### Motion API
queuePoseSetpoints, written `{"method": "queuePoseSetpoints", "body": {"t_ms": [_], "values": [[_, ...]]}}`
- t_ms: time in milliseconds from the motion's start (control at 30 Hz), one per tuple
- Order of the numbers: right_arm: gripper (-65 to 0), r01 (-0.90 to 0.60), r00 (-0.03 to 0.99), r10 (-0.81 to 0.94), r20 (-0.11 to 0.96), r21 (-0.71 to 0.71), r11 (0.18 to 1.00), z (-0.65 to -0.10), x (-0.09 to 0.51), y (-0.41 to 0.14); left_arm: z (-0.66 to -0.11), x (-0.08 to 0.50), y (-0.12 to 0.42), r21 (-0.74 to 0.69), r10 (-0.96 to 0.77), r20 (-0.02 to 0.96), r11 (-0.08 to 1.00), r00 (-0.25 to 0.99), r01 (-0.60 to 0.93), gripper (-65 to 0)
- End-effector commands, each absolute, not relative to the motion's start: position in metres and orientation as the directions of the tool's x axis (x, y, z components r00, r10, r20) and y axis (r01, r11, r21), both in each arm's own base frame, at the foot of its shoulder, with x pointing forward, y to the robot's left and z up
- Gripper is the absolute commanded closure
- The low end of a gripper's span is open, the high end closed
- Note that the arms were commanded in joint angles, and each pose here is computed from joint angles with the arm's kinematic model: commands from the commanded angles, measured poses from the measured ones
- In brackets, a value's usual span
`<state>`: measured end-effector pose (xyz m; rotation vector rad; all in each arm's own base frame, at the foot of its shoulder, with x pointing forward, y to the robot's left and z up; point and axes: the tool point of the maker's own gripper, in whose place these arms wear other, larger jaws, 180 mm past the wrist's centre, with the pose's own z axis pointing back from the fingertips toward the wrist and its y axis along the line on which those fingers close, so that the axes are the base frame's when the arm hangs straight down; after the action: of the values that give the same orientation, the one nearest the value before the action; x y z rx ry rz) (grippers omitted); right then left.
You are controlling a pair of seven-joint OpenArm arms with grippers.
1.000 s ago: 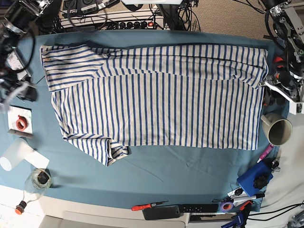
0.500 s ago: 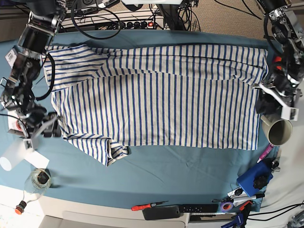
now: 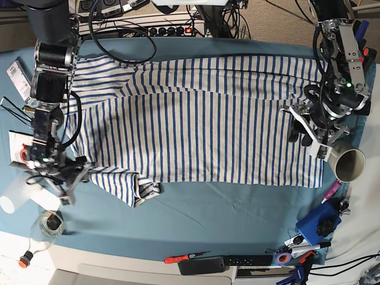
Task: Fold the T-shirt properly
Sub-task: 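Lower both grippers to the shirt's side edges near the hem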
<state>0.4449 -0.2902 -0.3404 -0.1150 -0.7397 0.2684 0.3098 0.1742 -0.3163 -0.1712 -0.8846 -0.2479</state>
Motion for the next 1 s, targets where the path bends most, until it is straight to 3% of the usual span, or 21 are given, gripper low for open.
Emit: {"method": "queuePoseSetpoints", "body": {"t_ms": [0,200,333,600,967], "values": [[-23.6,-0.205,0.649,0.325,0.688,-0.253,0.945,-0.316,0.462,-0.292,-0.302,0.317,0.175,-0.033,-0.141,0.812,0.958,0.566,0.286,-24.9],[-23.6,-0.301,0.580,0.596,0.555,-0.533,0.790,-0.322,0.474,-0.280,-0.302,0.317,0.175,-0.033,-0.140,0.813,0.958,0.565,0.286,-24.9],[-23.6,-0.315,0.561,0.664,0.494,-0.614,0.724,-0.325,0.476,-0.273,-0.300,0.319,0.175,-0.033,-0.137,0.821,0.958,0.555,0.286,-24.9],[-23.6,-0.261,0.567,0.644,0.513,-0.629,0.732,-0.325,0.479,-0.279,-0.300,0.319,0.175,-0.033,-0.137,0.821,0.958,0.555,0.286,-24.9],[-23.6,-0.291,0.661,0.605,0.444,-0.591,0.752,-0.371,0.458,-0.303,-0.300,0.319,0.175,-0.034,-0.137,0.821,0.958,0.554,0.286,-25.0]]}}
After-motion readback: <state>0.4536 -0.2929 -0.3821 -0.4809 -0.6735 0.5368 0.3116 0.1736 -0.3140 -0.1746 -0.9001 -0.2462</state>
